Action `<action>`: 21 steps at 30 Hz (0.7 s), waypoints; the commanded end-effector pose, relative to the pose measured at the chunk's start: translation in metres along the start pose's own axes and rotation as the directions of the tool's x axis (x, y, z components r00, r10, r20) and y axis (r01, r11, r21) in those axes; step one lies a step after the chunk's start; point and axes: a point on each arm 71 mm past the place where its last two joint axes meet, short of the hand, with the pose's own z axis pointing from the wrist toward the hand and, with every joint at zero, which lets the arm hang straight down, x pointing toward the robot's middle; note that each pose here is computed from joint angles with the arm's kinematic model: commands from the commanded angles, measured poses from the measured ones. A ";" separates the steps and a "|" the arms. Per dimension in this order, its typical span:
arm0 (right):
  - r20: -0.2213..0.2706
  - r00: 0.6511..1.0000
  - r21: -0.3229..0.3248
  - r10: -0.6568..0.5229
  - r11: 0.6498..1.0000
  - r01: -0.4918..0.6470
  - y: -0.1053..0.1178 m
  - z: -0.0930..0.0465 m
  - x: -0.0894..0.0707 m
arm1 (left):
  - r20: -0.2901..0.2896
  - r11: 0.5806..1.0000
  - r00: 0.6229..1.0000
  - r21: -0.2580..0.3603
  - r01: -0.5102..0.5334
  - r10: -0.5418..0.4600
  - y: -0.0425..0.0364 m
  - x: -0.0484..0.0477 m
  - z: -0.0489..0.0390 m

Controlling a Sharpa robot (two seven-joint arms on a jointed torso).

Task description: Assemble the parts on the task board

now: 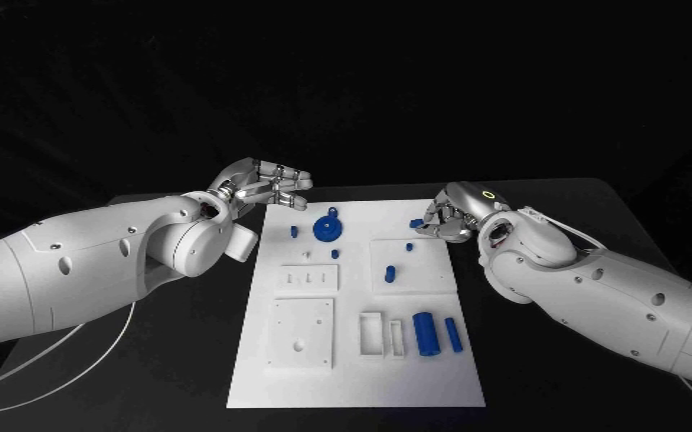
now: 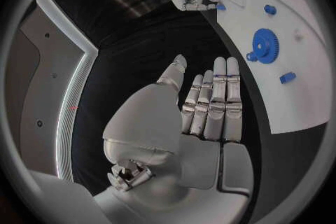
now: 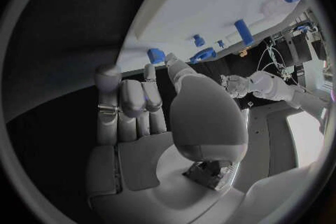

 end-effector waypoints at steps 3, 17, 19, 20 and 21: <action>-0.039 0.999 0.016 -0.016 1.000 0.016 -0.001 0.001 0.004 | -0.017 1.000 1.000 0.006 0.003 -0.002 -0.0004 0.0023 0.0004; -0.046 0.999 0.003 -0.004 1.000 0.004 0.003 0.003 0.006 | -0.017 1.000 1.000 0.005 0.002 -0.002 -0.0001 0.0024 0.0005; -0.047 0.999 0.003 -0.003 1.000 0.003 0.003 0.003 0.006 | -0.018 1.000 1.000 0.004 0.002 -0.002 -0.0001 0.0025 0.0005; -0.047 0.999 0.003 -0.002 1.000 0.003 0.003 0.003 0.006 | -0.018 1.000 1.000 0.004 0.002 -0.002 -0.0001 0.0025 0.0005; -0.048 0.999 0.003 -0.002 1.000 0.002 0.003 0.003 0.007 | -0.018 1.000 1.000 0.004 0.001 -0.001 -0.0001 0.0025 0.0005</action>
